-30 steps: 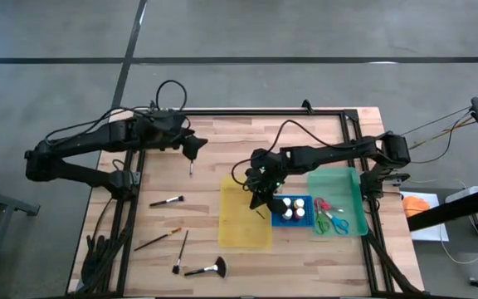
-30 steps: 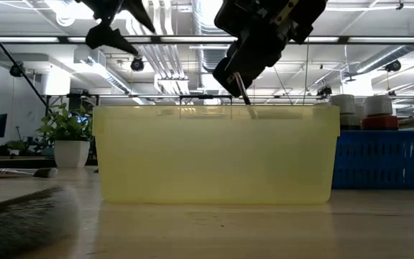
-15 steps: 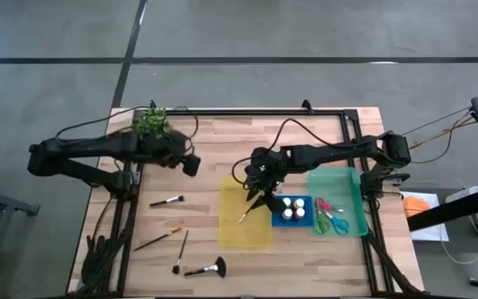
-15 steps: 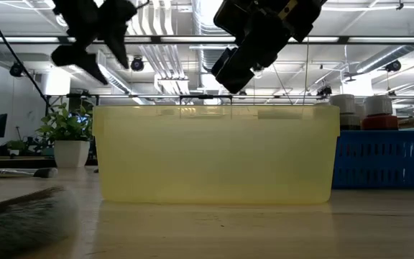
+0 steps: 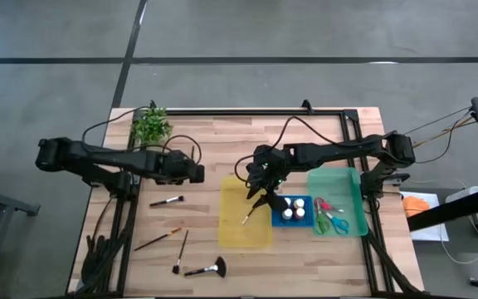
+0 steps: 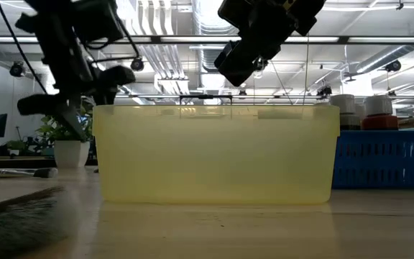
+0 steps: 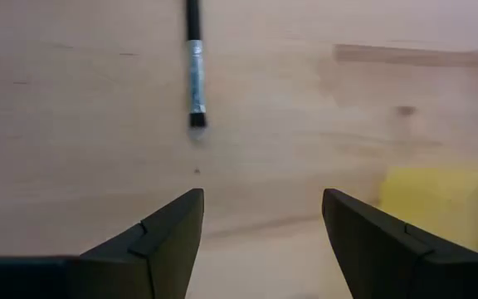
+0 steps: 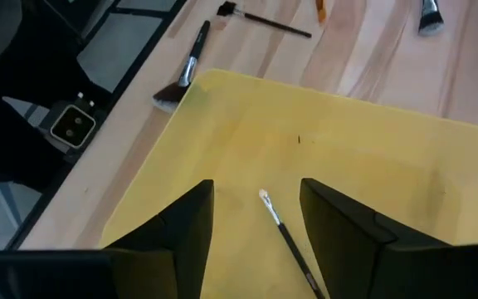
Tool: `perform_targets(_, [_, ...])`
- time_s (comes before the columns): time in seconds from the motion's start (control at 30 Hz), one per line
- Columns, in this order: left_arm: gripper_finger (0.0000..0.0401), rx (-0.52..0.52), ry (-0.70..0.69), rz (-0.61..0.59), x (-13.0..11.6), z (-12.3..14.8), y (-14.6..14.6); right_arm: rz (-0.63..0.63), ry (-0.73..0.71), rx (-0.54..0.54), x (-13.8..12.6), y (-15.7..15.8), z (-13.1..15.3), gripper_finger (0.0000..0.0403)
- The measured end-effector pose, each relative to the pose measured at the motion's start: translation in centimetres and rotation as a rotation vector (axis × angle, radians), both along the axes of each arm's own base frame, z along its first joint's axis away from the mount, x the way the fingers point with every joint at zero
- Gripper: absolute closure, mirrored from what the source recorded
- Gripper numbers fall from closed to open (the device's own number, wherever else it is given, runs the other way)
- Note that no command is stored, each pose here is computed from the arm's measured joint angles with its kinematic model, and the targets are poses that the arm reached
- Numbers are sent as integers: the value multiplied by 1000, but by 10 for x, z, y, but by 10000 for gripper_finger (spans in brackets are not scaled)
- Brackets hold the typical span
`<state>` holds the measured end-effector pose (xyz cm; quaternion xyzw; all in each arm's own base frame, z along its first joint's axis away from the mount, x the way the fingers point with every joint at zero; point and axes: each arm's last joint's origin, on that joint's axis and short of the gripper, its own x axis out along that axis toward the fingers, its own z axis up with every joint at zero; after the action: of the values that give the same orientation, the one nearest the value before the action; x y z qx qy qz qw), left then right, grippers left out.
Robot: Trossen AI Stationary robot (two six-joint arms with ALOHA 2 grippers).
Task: Pick & Place Paint Supplies
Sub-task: Put the silver and black eyeshadow brush into the yellow bin
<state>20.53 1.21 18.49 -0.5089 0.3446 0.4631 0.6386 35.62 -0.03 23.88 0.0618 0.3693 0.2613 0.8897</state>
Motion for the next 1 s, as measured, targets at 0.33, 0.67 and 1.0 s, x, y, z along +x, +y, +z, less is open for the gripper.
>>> perform_targets(0.33, [145, 22, -6, 43, -3, -36, 11, -16, 3, -17, -3, -2, 2, 222])
perform_targets(0.67, [146, 20, 27, -6, -3, -42, 26, -19, 5, -14, -3, -2, 2, 222])
perform_targets(1.0, [152, -41, 58, -26, 3, -55, 35, -26, 34, -7, -4, -2, 1, 222])
